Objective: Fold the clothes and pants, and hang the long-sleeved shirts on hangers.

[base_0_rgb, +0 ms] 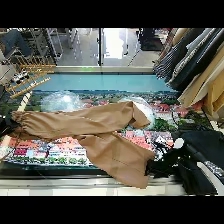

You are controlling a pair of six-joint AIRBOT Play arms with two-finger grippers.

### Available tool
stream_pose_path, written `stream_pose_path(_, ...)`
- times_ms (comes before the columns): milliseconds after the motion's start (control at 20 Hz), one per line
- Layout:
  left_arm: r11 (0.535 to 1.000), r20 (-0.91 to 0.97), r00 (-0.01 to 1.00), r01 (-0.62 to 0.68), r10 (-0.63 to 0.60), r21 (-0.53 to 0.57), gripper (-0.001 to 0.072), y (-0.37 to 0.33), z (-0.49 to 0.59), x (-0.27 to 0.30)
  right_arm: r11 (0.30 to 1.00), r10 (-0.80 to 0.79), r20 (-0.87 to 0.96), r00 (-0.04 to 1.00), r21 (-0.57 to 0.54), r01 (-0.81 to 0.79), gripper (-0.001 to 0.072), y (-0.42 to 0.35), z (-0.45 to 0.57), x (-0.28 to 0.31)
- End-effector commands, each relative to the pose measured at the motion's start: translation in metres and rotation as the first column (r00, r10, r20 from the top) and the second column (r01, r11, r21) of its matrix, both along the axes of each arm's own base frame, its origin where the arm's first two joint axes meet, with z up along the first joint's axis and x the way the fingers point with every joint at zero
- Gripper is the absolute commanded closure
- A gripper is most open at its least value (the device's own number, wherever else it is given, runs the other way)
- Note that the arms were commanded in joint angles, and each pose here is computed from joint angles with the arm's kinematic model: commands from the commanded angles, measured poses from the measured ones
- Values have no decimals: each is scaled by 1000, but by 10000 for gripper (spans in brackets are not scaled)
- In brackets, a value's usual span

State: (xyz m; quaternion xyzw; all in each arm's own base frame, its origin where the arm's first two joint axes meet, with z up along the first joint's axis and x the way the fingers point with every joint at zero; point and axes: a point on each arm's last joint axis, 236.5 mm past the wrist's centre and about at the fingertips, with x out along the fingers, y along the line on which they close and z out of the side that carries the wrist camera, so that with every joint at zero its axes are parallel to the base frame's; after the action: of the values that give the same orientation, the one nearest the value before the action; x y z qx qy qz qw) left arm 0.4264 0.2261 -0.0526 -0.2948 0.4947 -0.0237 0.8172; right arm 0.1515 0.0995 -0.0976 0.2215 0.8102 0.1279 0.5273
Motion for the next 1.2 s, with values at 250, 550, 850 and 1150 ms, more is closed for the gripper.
stream_pose_path(250,980,90,996,41,-24,-194,692,-46,18,25,977,-96,161,982,204,62,688,41,-4,45)
stream_pose_path(550,923,557,820,100,135,-371,695,-53,219,73,988,31,599,800,101,-113,690,20,128,111)
stream_pose_path(850,922,787,546,65,287,-381,695,-42,375,72,979,75,908,412,-147,144,690,-61,279,160)
stream_pose_path(1150,960,693,664,-212,279,-184,98,-30,268,150,953,10,899,438,-141,268,690,-105,252,212)
